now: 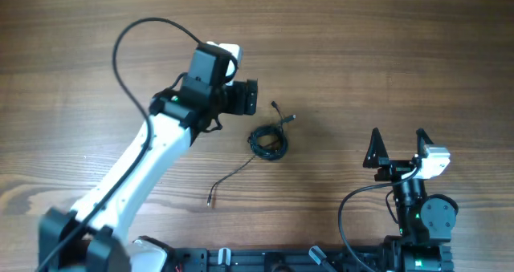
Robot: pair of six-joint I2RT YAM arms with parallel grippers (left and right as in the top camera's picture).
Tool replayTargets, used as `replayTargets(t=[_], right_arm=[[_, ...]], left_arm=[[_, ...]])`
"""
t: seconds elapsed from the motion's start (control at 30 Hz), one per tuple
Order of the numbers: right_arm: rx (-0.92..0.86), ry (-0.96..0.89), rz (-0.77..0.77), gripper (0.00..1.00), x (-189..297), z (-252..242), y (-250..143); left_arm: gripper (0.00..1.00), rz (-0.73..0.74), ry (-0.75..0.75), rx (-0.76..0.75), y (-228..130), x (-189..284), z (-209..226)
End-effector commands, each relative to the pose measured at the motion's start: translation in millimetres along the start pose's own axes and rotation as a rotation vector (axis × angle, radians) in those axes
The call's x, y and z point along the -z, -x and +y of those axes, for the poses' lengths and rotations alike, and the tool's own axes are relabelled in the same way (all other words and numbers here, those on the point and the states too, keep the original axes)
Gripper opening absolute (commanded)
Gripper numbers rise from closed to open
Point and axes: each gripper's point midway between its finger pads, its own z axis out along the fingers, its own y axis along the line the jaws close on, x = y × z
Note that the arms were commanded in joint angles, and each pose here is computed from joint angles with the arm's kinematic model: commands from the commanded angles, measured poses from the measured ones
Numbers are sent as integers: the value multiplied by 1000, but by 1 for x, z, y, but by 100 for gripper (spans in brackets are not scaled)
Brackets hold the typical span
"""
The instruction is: Untangle cables
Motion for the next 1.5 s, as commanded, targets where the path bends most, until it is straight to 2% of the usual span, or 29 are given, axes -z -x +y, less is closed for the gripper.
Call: replayTargets(t=[0.0,0.13,0.2,0.33,0.5,0.57,0.63,0.73,0.77,0.87,0.97,1.0,1.07,1.1,1.17,1.2,1.23,1.37,1.4,1.47], right_arm=[[13,-6,-13,100,1,-1,3],[13,-6,-13,100,0,-1,2],[13,-6,-13,100,0,-1,2],[13,-6,-13,100,0,-1,2],[13,-6,-13,100,0,-1,2],[13,-6,-13,100,0,-1,2],[13,-6,-13,100,0,-1,2],[13,-6,-13,100,0,-1,2],[13,-6,-13,100,0,-1,2],[13,-6,-13,100,0,-1,2],[13,-6,-13,100,0,-1,2],[13,-6,-13,100,0,-1,2],[13,-6,-13,100,0,-1,2],[13,-6,-13,100,0,-1,2],[13,-6,-13,100,0,-1,2],[13,-6,-13,100,0,-1,2],[13,-6,-13,100,0,-1,2],[13,-6,-13,100,0,-1,2],[13,-6,-13,100,0,-1,2],[13,-6,-13,100,0,-1,2]], left_arm=[[84,145,-101,-25,-30,-36,-25],[66,274,-79,-124,-68,-64,-31],[47,320,15,-141,-81,-75,-15],[45,401,33,-207,-100,-79,-5],[45,424,35,-204,-109,-94,-3],[36,410,31,-205,-112,-103,-1],[24,375,23,-207,-107,-113,-3],[17,365,21,-204,-105,-119,-3],[17,387,27,-203,-111,-117,-2],[35,431,43,-204,-120,-113,3],[54,397,74,-183,-96,-104,9],[56,382,71,-165,-82,-96,8],[63,373,38,-145,-65,-83,2],[72,382,-29,-145,-65,-79,-8],[69,455,-153,-223,-86,-78,-24],[66,479,-166,-234,-94,-79,-26],[59,508,-168,-239,-104,-82,-27],[42,594,-166,-259,-137,-91,-28],[35,597,-167,-262,-141,-93,-28],[31,597,-150,-267,-148,-99,-23]])
